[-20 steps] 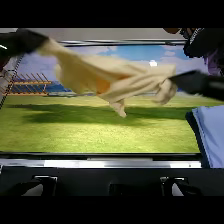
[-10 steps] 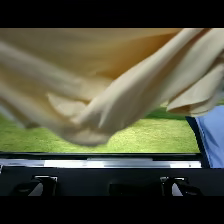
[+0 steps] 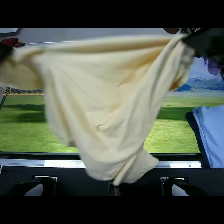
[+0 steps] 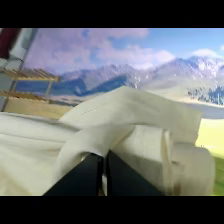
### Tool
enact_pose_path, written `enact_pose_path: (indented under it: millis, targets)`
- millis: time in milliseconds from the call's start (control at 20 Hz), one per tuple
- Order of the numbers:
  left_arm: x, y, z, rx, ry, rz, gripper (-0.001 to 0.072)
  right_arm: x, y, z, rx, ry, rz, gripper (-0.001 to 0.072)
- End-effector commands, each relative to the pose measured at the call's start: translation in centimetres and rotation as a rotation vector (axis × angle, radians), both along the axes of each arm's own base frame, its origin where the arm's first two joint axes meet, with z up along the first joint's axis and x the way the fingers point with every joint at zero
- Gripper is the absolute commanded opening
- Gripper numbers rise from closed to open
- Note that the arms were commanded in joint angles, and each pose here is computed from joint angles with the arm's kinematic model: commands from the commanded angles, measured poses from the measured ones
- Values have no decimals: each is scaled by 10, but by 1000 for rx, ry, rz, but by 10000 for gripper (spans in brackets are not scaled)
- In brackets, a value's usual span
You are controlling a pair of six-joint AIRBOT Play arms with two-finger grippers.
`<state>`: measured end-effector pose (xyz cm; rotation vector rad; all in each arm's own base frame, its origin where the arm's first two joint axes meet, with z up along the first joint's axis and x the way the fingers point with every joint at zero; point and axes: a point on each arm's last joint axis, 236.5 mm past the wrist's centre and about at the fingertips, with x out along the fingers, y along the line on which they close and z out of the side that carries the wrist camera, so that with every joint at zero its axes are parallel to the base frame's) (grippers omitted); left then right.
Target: Fold the clothes and pants, and hang the long-sleeved shirts on hangers.
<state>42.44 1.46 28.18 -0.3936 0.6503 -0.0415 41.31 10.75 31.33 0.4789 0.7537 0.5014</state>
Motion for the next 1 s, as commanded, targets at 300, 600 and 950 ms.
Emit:
enact_pose_path:
  millis: [300, 600, 950]
  targets:
    - [71, -19, -305, -108, 533, -15, 15, 167, 71, -319, -23, 373, -102, 30]
    - [74, -38, -325, -100, 556, -45, 15, 144, 70, -330, -7, 488, -60, 295]
    - [71, -40, -317, -100, 565, -59, 16, 48, -61, -253, -220, 580, 29, 582]
